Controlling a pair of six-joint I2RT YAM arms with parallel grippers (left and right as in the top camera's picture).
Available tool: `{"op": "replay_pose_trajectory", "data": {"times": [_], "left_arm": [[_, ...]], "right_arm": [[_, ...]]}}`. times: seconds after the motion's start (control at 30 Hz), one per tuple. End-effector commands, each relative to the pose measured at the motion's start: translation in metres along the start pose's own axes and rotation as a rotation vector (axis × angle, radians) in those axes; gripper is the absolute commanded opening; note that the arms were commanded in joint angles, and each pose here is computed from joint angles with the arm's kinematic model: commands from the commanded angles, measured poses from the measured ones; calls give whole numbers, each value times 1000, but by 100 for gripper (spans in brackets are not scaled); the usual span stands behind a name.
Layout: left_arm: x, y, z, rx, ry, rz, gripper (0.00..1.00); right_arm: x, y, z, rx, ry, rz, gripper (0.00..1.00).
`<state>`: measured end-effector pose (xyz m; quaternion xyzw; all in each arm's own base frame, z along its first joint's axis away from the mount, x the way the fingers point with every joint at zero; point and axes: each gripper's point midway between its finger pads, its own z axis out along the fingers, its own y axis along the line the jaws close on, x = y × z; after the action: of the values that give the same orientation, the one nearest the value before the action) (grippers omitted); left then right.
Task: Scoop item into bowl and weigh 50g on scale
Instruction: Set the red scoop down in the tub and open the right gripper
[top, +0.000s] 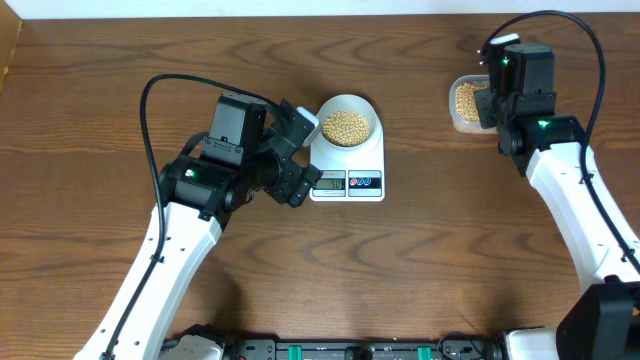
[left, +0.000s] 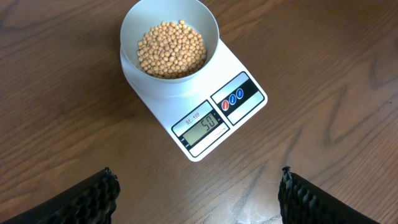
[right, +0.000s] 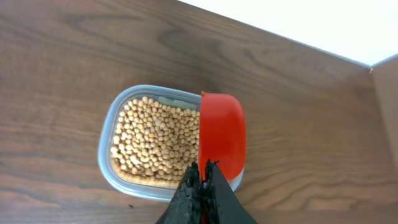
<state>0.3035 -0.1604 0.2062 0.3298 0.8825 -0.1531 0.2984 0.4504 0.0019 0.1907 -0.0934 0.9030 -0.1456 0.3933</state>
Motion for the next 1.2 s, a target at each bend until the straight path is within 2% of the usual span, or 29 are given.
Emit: {"op": "replay_pose_trajectory", "data": {"times": [0.0, 0.17, 0.4, 0.6, 0.87, 0.97, 1.03, 1.07, 1.1, 1.17], "left_arm": [[0, 0, -1, 2, -4, 12, 84], [0, 0, -1, 2, -4, 12, 84], [0, 0, -1, 2, -4, 12, 85], [0, 0, -1, 2, -4, 12, 84], [0, 0, -1, 2, -4, 12, 85], [0, 0, -1, 2, -4, 12, 84], [0, 0, -1, 2, -4, 12, 84], [0, 0, -1, 2, -4, 12, 84], [0, 0, -1, 2, -4, 12, 85], [0, 0, -1, 2, -4, 12, 85]], "right_arm": [[0, 1, 1, 3, 1, 240, 1], [9, 3, 3, 10, 35, 657, 2], [28, 13, 27, 47, 105, 1025, 2], [44, 22, 48, 73, 151, 1117, 1], [45, 22, 49, 80, 151, 1105, 2], [46, 22, 49, 79, 156, 1074, 31], [46, 22, 49, 79, 156, 1067, 53], [46, 21, 49, 83, 155, 1066, 79], [46, 21, 48, 84, 156, 1065, 99], [47, 20, 47, 92, 159, 1063, 99]]}}
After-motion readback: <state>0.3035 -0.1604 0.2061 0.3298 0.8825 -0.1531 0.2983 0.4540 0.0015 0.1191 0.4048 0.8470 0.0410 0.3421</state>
